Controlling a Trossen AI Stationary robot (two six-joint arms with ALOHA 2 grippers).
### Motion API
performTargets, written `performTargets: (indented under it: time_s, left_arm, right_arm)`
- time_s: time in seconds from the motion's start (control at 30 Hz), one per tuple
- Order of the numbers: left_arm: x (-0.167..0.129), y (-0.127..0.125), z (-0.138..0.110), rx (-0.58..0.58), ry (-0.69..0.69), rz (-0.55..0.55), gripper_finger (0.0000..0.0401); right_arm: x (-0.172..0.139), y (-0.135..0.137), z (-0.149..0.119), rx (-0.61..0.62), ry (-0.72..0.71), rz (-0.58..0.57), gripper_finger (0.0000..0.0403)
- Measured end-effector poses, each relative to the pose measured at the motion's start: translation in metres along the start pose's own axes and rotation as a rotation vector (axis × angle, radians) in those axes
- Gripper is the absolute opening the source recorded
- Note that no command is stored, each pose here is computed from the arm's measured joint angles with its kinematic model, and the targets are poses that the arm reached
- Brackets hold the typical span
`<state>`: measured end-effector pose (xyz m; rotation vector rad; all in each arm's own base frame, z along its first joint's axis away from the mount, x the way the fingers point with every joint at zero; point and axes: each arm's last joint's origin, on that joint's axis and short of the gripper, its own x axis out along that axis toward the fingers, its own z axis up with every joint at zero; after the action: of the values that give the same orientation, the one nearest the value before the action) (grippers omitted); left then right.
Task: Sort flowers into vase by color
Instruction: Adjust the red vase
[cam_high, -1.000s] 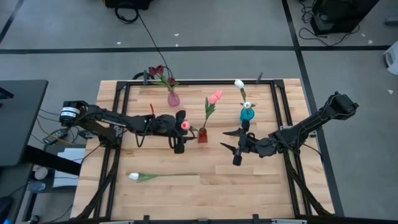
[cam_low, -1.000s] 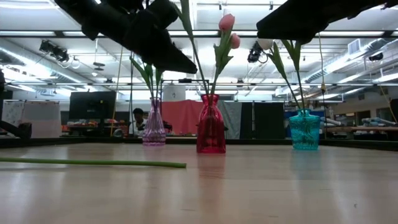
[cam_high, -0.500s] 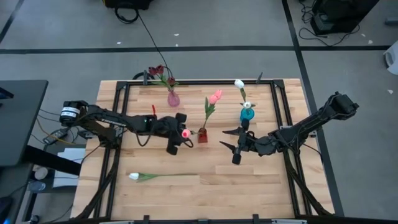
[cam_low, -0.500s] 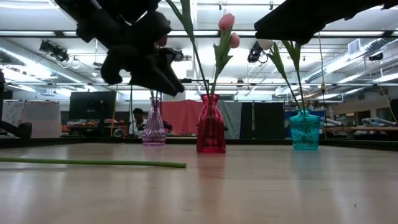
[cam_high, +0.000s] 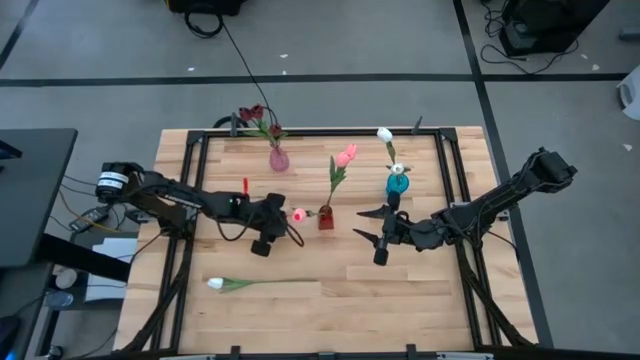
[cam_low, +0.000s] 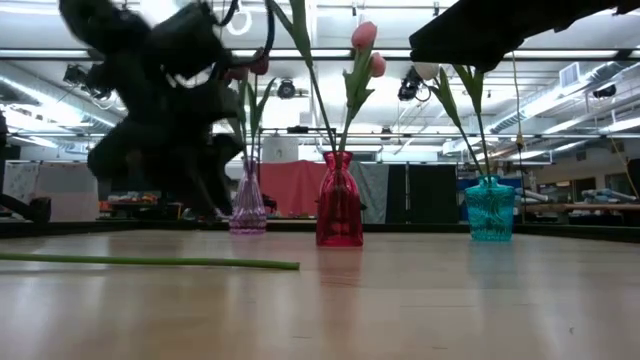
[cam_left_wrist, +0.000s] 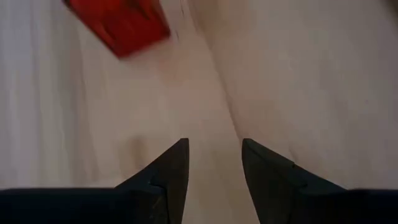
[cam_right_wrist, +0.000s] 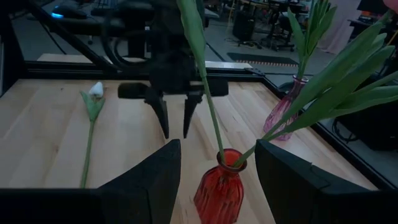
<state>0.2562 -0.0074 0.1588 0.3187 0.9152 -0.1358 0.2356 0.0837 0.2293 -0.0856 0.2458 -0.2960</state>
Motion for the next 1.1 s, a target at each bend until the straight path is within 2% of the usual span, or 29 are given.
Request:
performTargets:
  time_s: [0.2,0.43,0.57,0.7,0.87,1.1]
  left_arm:
    - [0.012,0.005,-0.032,-0.148,-0.105,0.064,0.0125]
    - [0.007,0.033,-0.031,-0.447,-0.384,0.18,0.0111]
    - [0.006,0.038,-0.024,-0.436,-0.482,0.208,0.0115]
    - [0.011,0.04,-0.021,-0.433,-0.548,0.222,0.0139]
    - [0.025,0.04,-0.023,-0.476,-0.564,0.211,0.0192]
    - [0.048,0.028,-0.027,-0.468,-0.575,0.12,0.0267]
  right_arm:
    - [0.0,0.0,0.0,0.002,0.0,0.0,0.0215]
    - [0.001,-0.001,0.002,0.01,-0.016,-0.004,0.0215]
    - [0.003,-0.003,0.003,0.009,-0.024,0.003,0.0215]
    - [0.003,-0.003,0.003,0.006,-0.021,0.027,0.0215]
    - [0.002,-0.002,0.001,-0.006,-0.007,0.032,0.0215]
    - [0.003,-0.002,0.001,0.005,0.0,0.03,0.0215]
